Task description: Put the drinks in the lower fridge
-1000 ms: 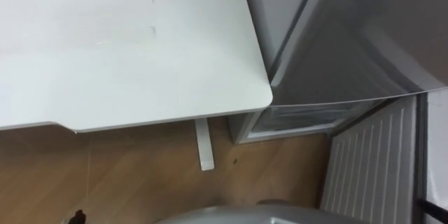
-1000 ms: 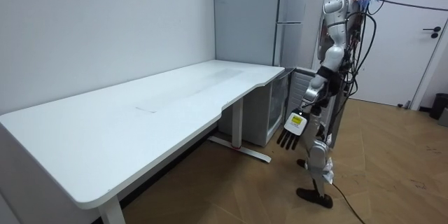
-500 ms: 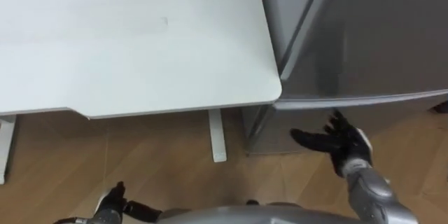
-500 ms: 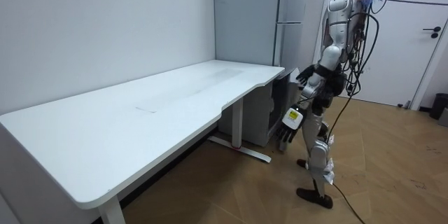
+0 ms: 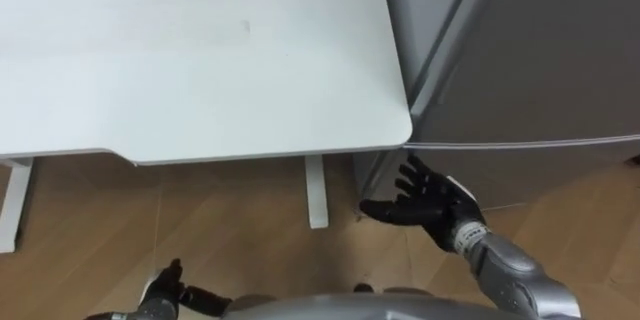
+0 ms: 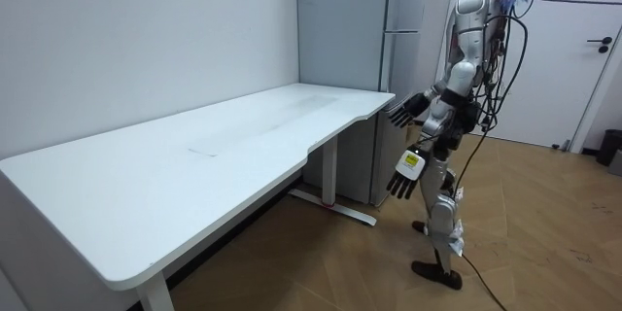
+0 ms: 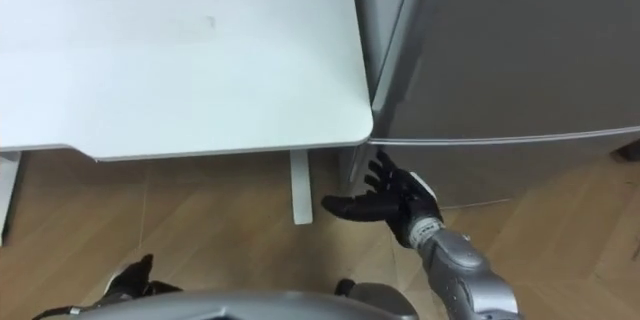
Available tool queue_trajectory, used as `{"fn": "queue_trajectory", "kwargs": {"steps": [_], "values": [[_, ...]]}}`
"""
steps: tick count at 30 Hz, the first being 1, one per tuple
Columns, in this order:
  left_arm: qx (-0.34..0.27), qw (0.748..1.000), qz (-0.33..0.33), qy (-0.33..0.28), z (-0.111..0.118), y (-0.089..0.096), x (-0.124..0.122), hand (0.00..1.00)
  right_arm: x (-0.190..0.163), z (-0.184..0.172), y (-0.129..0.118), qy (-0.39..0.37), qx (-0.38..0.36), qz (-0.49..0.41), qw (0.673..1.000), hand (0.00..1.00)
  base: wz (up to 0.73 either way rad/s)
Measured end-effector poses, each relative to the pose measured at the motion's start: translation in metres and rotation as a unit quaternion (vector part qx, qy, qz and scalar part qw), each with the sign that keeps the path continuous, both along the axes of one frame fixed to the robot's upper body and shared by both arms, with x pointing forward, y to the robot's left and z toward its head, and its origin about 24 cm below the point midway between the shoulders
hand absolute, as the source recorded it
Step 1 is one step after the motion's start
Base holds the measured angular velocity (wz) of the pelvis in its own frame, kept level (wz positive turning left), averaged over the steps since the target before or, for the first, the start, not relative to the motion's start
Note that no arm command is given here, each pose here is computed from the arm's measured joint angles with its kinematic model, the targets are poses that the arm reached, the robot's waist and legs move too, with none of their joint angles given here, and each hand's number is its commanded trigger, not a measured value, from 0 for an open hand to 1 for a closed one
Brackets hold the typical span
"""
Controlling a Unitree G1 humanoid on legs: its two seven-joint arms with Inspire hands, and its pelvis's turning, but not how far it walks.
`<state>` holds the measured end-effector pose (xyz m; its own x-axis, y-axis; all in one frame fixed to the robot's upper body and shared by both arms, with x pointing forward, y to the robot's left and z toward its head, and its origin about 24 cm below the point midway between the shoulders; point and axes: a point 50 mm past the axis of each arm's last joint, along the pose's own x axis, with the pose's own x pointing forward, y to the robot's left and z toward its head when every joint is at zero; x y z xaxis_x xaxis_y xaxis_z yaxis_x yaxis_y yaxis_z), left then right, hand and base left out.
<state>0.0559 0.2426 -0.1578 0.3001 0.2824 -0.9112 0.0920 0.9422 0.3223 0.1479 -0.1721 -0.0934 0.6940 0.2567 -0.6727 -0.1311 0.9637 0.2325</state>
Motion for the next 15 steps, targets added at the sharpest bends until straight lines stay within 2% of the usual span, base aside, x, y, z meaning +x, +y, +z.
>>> {"fn": "queue_trajectory", "kwargs": {"steps": [2, 6, 11, 15], "values": [[0.001, 1.0, 0.002, -0.005, 0.001, 0.001, 0.002, 0.0, 0.0, -0.002, 0.0, 0.002, -0.005, 0.013, 1.0, 0.0, 0.07], [-0.003, 1.0, 0.014, -0.013, 0.002, 0.0, 0.003, 0.0, -0.008, -0.022, -0.01, 0.05, -0.019, 0.015, 0.998, 0.0, 0.18], [0.002, 0.999, 0.031, -0.014, 0.002, 0.002, -0.001, 0.0, -0.041, -0.051, -0.032, 0.144, -0.078, 0.008, 0.987, 0.0, 0.17], [0.004, 0.999, 0.048, -0.001, 0.0, 0.005, -0.011, 0.0, -0.074, -0.065, -0.052, 0.218, -0.12, -0.032, 0.968, 0.0, 0.04]]}}
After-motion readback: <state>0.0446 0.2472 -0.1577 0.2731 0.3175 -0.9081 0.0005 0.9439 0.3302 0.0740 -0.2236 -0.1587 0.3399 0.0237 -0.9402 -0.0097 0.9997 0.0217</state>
